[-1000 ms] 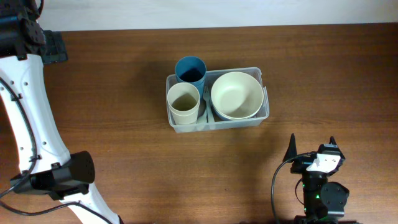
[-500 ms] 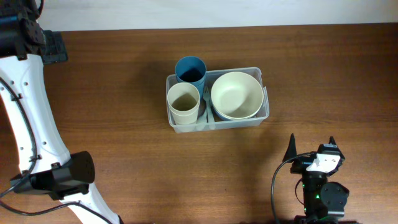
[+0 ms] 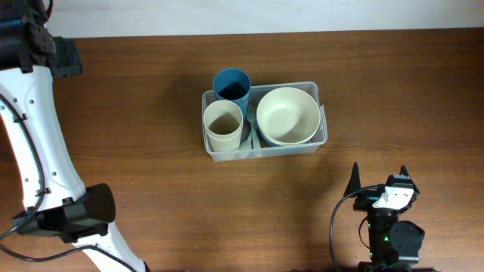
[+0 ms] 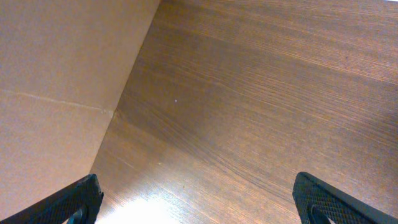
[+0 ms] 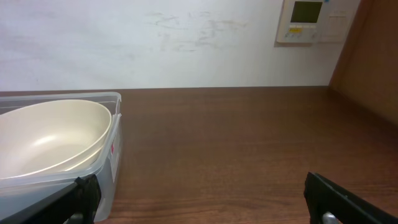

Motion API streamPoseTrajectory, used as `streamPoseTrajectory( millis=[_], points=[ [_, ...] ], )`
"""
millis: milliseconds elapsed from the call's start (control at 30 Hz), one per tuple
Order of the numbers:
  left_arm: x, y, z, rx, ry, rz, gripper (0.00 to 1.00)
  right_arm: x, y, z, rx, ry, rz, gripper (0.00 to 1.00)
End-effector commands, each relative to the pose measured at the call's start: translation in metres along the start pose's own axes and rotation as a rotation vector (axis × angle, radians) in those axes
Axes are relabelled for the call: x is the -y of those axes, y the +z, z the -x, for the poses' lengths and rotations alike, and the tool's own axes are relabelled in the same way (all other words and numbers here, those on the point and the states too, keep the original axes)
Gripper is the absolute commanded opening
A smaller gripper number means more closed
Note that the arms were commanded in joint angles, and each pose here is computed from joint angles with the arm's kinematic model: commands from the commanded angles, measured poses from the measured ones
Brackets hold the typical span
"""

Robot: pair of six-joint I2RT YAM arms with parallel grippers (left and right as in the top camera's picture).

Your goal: Pack container

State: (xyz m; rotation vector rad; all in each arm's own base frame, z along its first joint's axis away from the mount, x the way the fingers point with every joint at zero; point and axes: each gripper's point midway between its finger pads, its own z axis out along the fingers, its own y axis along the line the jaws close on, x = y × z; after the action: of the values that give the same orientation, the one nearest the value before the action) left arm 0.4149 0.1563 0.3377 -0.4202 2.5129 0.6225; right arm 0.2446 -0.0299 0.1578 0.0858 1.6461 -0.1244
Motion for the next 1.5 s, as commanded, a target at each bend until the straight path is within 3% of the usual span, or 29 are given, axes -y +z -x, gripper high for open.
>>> streamPoseTrajectory(
  millis=[0, 100, 233, 333, 633, 833, 1133, 1467],
  points=[
    [-0.004, -0.006, 0.001, 0.012, -0.015, -0.006, 1.0, -0.003, 0.0, -0.004, -0.01, -0.001, 0.015, 0.99],
    [0.008, -0.033, -0.007, 0.031, -0.021, -0.146, 1.0, -0.003, 0.0, -0.004, -0.01, 0.0, 0.015, 0.99],
    [-0.013, -0.081, -0.012, 0.129, -0.057, -0.151, 1.0, -0.003, 0.0, -0.004, -0.01, 0.0, 0.015, 0.99],
    [-0.042, -0.146, -0.025, 0.272, -0.109, -0.151, 1.0, -0.003, 0.0, -0.004, -0.01, 0.0, 0.015, 0.99],
    [-0.094, -0.267, -0.081, 0.569, -0.212, -0.161, 1.0, -0.003, 0.0, -0.004, -0.01, 0.0, 0.015, 0.99],
    [-0.08, -0.324, -0.092, 0.75, -0.292, -0.397, 1.0, -0.003, 0.0, -0.004, -0.01, -0.001, 0.015, 0.99],
    [-0.012, -0.23, -0.063, 0.841, -0.269, -0.502, 1.0, -0.003, 0.0, -0.004, -0.01, -0.001, 0.014, 0.99],
    [0.065, -0.124, -0.115, 1.032, -0.265, -0.586, 1.0, -0.003, 0.0, -0.004, -0.01, 0.0, 0.015, 0.99]
  ],
)
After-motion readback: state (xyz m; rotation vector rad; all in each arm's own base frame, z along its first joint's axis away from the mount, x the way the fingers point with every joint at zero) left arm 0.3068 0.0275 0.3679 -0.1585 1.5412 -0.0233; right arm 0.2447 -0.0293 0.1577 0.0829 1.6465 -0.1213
